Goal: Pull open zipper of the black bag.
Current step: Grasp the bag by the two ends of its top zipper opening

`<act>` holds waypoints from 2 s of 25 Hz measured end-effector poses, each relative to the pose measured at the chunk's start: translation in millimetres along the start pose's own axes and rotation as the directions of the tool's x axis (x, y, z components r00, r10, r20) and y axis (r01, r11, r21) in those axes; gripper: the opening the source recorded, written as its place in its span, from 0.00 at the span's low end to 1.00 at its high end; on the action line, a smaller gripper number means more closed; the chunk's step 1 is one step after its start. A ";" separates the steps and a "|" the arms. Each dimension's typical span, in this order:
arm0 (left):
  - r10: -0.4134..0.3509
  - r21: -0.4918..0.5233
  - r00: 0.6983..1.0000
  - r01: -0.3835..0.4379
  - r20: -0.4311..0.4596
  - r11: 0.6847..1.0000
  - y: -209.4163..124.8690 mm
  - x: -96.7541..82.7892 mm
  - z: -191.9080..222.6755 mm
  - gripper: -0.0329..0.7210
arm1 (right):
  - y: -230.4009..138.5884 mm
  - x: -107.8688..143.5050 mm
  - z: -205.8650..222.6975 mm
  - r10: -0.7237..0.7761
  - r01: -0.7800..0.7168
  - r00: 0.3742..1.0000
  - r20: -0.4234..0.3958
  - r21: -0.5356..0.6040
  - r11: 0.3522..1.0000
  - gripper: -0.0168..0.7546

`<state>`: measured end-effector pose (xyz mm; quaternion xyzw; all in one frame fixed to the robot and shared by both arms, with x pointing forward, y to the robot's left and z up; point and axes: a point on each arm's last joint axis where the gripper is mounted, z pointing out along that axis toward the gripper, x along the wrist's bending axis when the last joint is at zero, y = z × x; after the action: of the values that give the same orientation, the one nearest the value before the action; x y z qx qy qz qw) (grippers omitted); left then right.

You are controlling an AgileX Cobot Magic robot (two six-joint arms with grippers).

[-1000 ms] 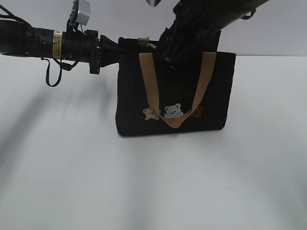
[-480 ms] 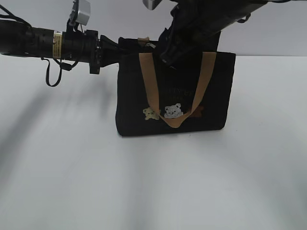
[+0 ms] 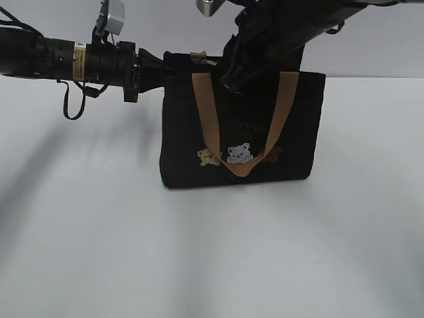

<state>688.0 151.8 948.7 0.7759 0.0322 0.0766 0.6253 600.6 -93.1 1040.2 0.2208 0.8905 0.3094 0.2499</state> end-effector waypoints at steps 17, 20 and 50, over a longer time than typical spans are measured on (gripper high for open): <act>0.000 -0.001 1.000 0.000 0.001 1.000 0.1 -0.1 0.0 0.08 | 4.5 -0.8 -12.4 0.026 -0.026 1.000 -0.001 -0.011 1.000 0.00; 0.000 -0.004 1.000 0.000 0.007 1.000 0.5 -0.7 0.4 0.08 | 5.5 -5.9 -20.9 0.074 -0.073 0.997 0.013 -0.023 0.997 0.00; 0.003 0.007 1.000 -0.003 0.016 1.000 -0.5 -1.7 0.8 0.08 | -59.5 -84.2 -44.4 0.449 -0.464 0.878 0.169 0.067 0.883 0.00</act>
<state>686.4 150.9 948.0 0.7789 0.0263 0.0710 0.6226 626.1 -201.1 1057.2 0.4598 0.8072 0.2951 0.2234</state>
